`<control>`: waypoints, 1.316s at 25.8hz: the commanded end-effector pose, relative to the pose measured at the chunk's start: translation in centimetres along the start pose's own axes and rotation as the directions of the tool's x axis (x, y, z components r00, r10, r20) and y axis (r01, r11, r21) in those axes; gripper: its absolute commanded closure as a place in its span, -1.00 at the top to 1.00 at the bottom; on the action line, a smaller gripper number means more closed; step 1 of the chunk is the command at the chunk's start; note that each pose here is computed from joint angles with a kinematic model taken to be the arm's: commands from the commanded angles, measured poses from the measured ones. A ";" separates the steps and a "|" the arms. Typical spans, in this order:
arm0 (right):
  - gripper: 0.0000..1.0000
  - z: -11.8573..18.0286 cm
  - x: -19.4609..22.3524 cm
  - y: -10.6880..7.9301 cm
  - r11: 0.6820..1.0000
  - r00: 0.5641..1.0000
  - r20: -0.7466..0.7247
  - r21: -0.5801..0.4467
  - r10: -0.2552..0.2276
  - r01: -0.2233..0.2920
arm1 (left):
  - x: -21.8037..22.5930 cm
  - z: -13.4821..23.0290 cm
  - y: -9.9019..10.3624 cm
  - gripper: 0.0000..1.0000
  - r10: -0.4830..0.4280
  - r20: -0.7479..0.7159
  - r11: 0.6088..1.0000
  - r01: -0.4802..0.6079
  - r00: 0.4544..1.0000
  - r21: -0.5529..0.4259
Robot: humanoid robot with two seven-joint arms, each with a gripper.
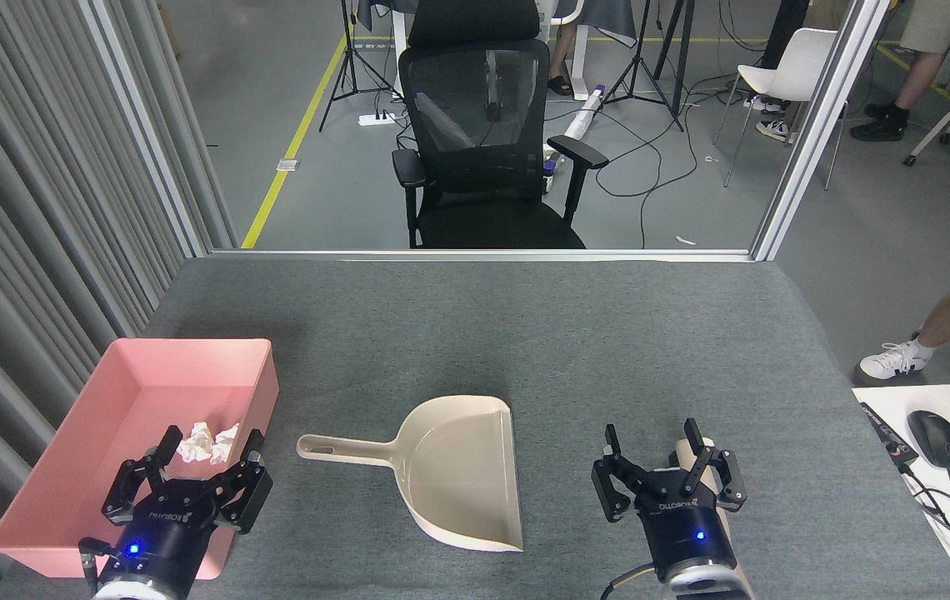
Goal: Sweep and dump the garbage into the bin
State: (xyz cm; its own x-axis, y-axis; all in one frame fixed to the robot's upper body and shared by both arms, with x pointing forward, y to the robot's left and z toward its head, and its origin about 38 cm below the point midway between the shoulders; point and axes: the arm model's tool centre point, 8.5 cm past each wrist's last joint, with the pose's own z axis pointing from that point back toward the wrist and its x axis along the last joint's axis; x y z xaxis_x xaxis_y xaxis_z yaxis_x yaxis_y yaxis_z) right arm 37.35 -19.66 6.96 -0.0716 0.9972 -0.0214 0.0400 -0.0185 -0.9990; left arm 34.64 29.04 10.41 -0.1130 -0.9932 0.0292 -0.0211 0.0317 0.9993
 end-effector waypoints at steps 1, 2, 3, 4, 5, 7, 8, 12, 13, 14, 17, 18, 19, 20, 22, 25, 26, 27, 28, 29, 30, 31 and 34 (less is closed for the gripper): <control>0.95 0.0 0.4 -0.1 0.999 0.999 0.015 -0.010 -0.033 0.033 | 0.1 0.3 -0.3 0.98 0.005 0.003 1.000 -0.005 1.000 -0.008; 0.95 -0.1 0.6 -0.2 0.999 0.999 0.015 -0.012 -0.038 0.038 | 0.1 0.3 -0.4 0.98 0.005 0.003 1.000 -0.005 1.000 -0.011; 0.95 -0.1 0.6 -0.2 0.999 0.999 0.015 -0.010 -0.039 0.039 | 0.1 0.3 -0.4 0.98 0.005 0.004 1.000 -0.005 1.000 -0.013; 0.95 0.0 0.6 -0.1 0.999 0.999 0.015 -0.007 -0.040 0.040 | 0.0 0.4 -0.4 0.98 0.004 0.002 1.000 -0.004 1.000 -0.011; 0.95 0.2 0.7 0.0 0.999 0.999 0.017 -0.004 -0.040 0.040 | 0.0 0.4 -0.4 0.98 0.004 -0.002 1.000 -0.004 1.000 -0.012; 0.95 0.5 0.7 0.3 0.999 0.999 0.018 0.003 -0.044 0.044 | 0.0 0.4 -0.4 0.98 0.008 -0.008 1.000 -0.008 1.000 -0.011; 0.95 0.8 0.7 0.7 0.999 0.999 0.018 0.012 -0.045 0.045 | 0.2 0.3 -0.5 0.98 0.018 -0.015 1.000 -0.018 1.000 -0.008; 0.95 1.0 0.5 0.9 0.999 0.999 0.006 0.017 -0.048 0.048 | 1.1 0.2 -0.8 0.98 0.056 -0.029 0.998 -0.057 0.998 -0.012; 0.95 1.1 0.5 0.9 0.999 0.999 0.005 0.017 -0.048 0.048 | 1.1 0.2 -0.9 0.98 0.057 -0.029 0.998 -0.058 0.998 -0.018; 0.95 1.1 0.5 1.0 0.999 0.999 0.004 0.020 -0.048 0.048 | 1.3 0.2 -0.9 0.98 0.060 -0.029 0.998 -0.061 0.998 -0.018; 0.95 1.2 0.4 1.0 0.999 0.999 0.001 0.020 -0.048 0.048 | 1.3 0.1 -1.0 0.98 0.061 -0.031 0.998 -0.062 0.998 -0.021; 0.95 1.2 0.4 1.1 0.999 0.999 -0.001 0.021 -0.049 0.049 | 1.4 0.1 -1.0 0.98 0.061 -0.028 0.998 -0.061 0.998 -0.021; 0.95 1.3 0.4 1.0 0.998 0.999 0.001 0.019 -0.052 0.052 | 1.4 0.1 -1.0 0.98 0.061 -0.028 0.998 -0.061 0.998 -0.021; 0.95 1.3 0.4 0.9 0.998 0.999 0.003 0.018 -0.054 0.054 | 1.5 0.1 -0.9 0.98 0.059 -0.021 0.998 -0.060 0.998 -0.018; 0.95 1.4 0.5 1.0 0.998 0.998 0.008 0.019 -0.054 0.054 | 1.5 -0.1 -0.5 0.98 0.051 -0.004 0.999 -0.051 0.999 -0.011; 0.95 1.7 0.6 1.2 0.997 0.997 0.010 0.026 -0.080 0.079 | 1.2 -0.4 -0.3 0.98 0.042 0.003 0.999 -0.042 0.999 -0.010; 0.95 1.7 0.5 1.2 0.996 0.996 0.009 0.025 -0.084 0.084 | 1.2 -0.6 -0.1 0.98 0.042 0.000 0.999 -0.042 0.999 -0.005; 0.95 1.7 0.5 1.3 0.996 0.996 0.006 0.030 -0.087 0.087 | 1.2 -0.6 -0.3 0.98 0.045 -0.003 0.999 -0.045 0.999 -0.008; 0.95 1.6 0.6 1.3 0.996 0.996 0.006 0.031 -0.087 0.087 | 1.3 -0.6 -0.3 0.98 0.049 -0.006 0.999 -0.049 0.999 -0.008; 0.95 1.6 0.6 1.2 0.996 0.996 0.008 0.030 -0.086 0.085 | 1.5 -0.4 -0.6 0.98 0.054 -0.006 0.998 -0.054 0.999 -0.015; 0.95 1.5 0.6 1.2 0.996 0.996 0.010 0.030 -0.084 0.084 | 1.6 -0.2 -0.8 0.98 0.056 -0.003 0.998 -0.056 0.998 -0.020; 0.95 1.5 0.5 1.1 0.996 0.997 0.012 0.029 -0.082 0.082 | 1.7 0.1 -1.2 0.98 0.057 0.001 0.998 -0.057 0.998 -0.031; 0.95 1.5 0.5 1.2 0.996 0.997 0.013 0.031 -0.080 0.079 | 1.6 0.7 -1.8 0.98 0.056 -0.004 0.997 -0.057 0.998 -0.043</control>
